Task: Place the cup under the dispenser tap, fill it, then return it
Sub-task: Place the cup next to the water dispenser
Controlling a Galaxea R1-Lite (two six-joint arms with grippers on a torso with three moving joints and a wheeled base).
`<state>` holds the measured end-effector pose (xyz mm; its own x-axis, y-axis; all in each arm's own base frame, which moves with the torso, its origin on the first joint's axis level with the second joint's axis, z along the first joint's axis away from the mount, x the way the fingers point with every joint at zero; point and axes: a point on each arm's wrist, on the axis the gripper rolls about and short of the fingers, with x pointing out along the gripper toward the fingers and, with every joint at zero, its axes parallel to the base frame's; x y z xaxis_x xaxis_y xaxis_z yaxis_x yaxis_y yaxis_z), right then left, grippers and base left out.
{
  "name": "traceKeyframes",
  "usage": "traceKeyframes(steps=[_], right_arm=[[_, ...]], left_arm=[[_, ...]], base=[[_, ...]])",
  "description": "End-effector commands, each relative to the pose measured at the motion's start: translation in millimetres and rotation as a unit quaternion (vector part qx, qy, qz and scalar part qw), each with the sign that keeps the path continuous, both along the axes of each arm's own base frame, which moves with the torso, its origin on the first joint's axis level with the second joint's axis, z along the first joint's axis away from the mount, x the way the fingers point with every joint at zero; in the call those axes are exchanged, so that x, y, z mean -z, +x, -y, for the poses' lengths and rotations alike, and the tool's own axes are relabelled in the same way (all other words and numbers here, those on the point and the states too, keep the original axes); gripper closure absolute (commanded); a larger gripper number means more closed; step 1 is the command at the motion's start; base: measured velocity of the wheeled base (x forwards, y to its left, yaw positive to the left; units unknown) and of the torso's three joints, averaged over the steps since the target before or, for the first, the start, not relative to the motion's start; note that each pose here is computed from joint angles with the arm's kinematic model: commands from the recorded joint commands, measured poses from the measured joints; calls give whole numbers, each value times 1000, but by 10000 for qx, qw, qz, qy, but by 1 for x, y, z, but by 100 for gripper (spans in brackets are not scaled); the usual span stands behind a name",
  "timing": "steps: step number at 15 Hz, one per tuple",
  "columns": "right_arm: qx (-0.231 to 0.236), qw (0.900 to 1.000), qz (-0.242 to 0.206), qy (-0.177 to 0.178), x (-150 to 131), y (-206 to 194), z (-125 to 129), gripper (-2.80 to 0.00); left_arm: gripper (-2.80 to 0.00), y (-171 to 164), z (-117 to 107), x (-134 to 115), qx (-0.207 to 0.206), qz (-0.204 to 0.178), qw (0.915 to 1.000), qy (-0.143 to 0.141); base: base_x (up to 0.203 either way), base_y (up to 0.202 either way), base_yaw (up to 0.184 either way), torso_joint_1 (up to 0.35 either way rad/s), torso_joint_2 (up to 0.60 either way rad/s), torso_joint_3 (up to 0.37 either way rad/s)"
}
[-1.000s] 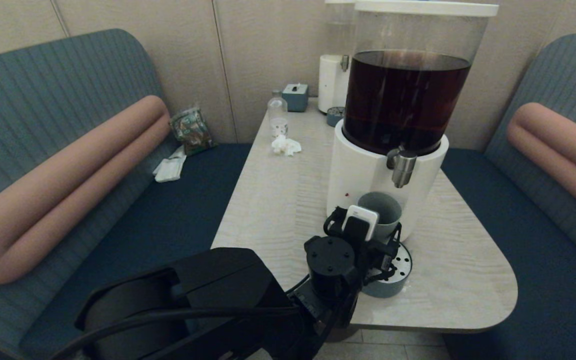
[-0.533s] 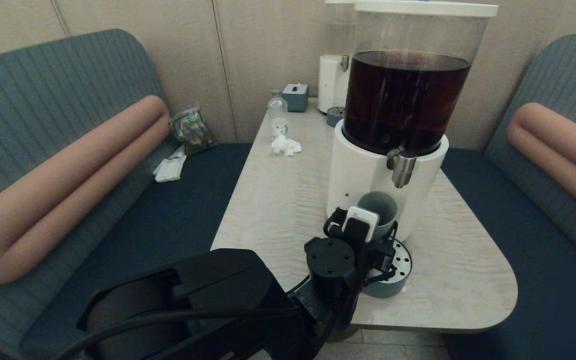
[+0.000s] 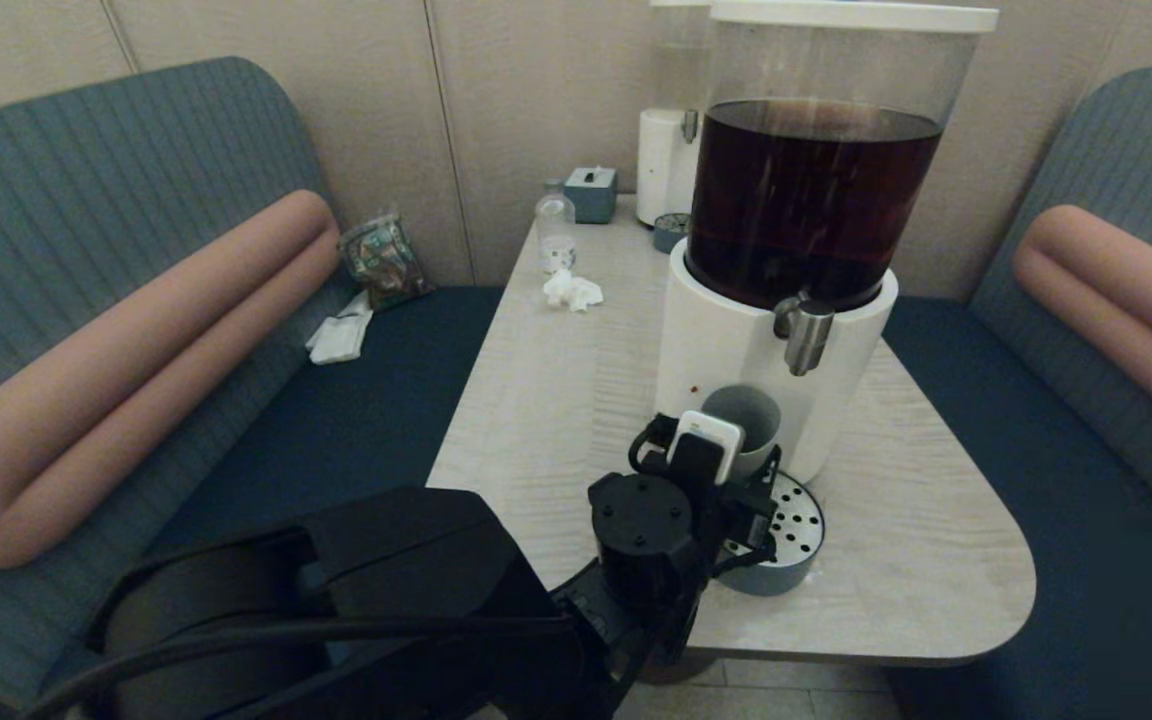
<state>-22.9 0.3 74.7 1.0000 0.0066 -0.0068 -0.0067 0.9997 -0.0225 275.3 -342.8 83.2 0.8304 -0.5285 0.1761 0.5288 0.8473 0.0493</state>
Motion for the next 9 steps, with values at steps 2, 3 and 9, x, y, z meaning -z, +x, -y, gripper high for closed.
traceKeyframes(steps=[2, 3, 9], right_arm=[[-5, 10000, -4, -2, 0, 0, 0, 0], [2, 10000, 4, -2, 0, 0, 0, 0], [-4, 10000, -1, -2, 0, 0, 0, 0]], left_arm=[[0, -17, -11, -22, 34, 118, 9999, -112], [0, -21, -15, -24, 26, 141, 9999, -56], [0, -36, -42, -24, -230, 28, 9996, 185]], base=[[0, 0, 0, 0, 0, 0], [0, 0, 0, 0, 0, 0], [0, 0, 0, 0, 0, 0]])
